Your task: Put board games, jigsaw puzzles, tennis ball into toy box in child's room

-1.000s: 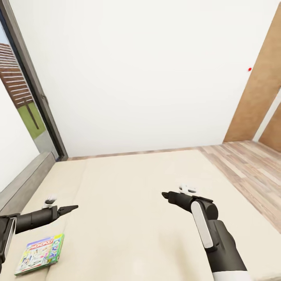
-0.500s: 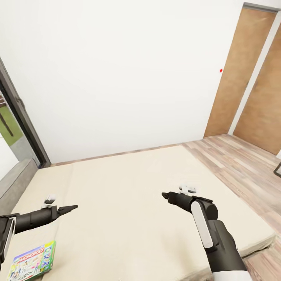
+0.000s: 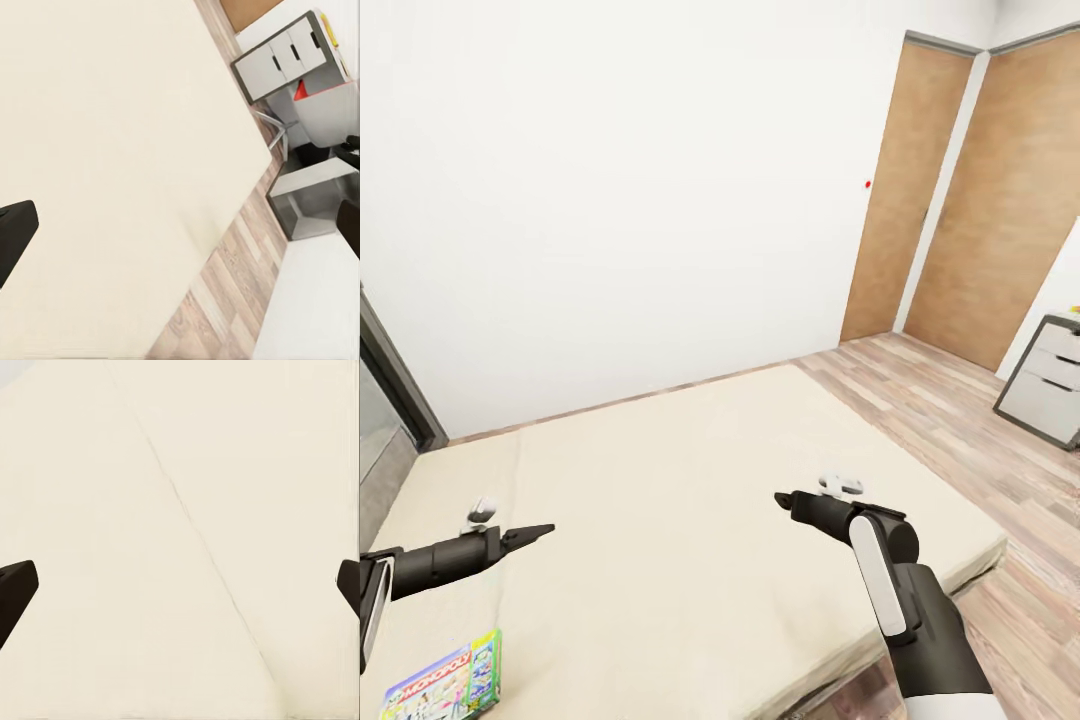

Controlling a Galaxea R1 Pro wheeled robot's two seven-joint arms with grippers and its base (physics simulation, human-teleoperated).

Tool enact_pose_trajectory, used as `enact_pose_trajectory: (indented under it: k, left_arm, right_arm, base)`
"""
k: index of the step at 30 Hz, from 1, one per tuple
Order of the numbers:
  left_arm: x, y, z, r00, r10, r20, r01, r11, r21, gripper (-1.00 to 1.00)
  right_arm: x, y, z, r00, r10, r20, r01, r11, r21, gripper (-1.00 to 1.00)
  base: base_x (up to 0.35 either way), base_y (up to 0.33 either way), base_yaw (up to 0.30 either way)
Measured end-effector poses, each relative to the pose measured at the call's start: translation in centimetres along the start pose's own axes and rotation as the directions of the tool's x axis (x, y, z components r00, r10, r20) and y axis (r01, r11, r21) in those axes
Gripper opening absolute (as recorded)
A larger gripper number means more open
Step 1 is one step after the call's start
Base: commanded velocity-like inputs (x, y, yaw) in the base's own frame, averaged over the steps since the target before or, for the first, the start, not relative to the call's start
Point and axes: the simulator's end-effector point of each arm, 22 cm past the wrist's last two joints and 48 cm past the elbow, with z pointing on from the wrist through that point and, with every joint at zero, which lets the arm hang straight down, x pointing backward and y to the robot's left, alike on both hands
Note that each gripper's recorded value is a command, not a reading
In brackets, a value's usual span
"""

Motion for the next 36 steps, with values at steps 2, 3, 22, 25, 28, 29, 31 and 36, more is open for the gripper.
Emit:
enact_pose_trajectory:
  k: [2,3,22,25,28,29,31,36]
  left_arm:
    - [-0.03,-0.01,-0.04,1.000,0.000,0.002,0.000,1.000,0.000,1.00]
    - [-0.04,-0.01,-0.05,1.000,0.000,0.002,0.000,1.000,0.000,1.00]
    - [-0.38,0.29,-0.72,1.000,0.009,0.003,-0.009,1.000,-0.012,1.00]
    - [-0.45,0.36,-0.84,1.000,0.010,0.003,-0.010,1.000,-0.014,1.00]
    - [-0.47,0.39,-0.89,1.000,0.010,0.003,-0.010,1.000,-0.016,1.00]
    - [-0.48,0.39,-0.90,1.000,0.010,0.003,-0.010,1.000,-0.016,1.00]
    - [-0.51,0.42,-0.95,1.000,0.009,0.005,-0.009,1.000,-0.016,1.00]
    - [-0.53,0.46,-0.99,1.000,0.008,0.007,-0.008,1.000,-0.017,1.00]
  right_arm:
    - [-0.11,0.12,-0.05,1.000,-0.002,0.003,0.002,1.000,-0.002,1.00]
    - [-0.13,0.14,-0.06,1.000,-0.002,0.004,0.002,1.000,-0.002,1.00]
    - [-0.09,0.20,-0.08,1.000,-0.003,0.003,0.003,1.000,-0.003,1.00]
    - [-0.11,0.20,-0.10,1.000,-0.004,0.004,0.004,1.000,-0.003,1.00]
    - [-0.17,0.21,-0.12,1.000,-0.004,0.006,0.004,1.000,-0.003,1.00]
    - [-0.19,0.22,-0.12,1.000,-0.004,0.006,0.004,1.000,-0.003,1.00]
    - [-0.20,0.23,-0.13,1.000,-0.004,0.007,0.004,1.000,-0.003,1.00]
    - [-0.22,0.22,-0.11,1.000,-0.004,0.007,0.004,1.000,-0.003,1.00]
  base:
    - [-0.164,0.219,-0.123]
    - [-0.144,0.168,-0.070]
    - [-0.015,0.100,-0.215]
    - [0.000,0.103,-0.286]
    - [0.000,0.067,-0.277]
    - [0.000,0.032,-0.228]
    - [-0.008,0.017,-0.120]
    - [-0.070,0.028,-0.044]
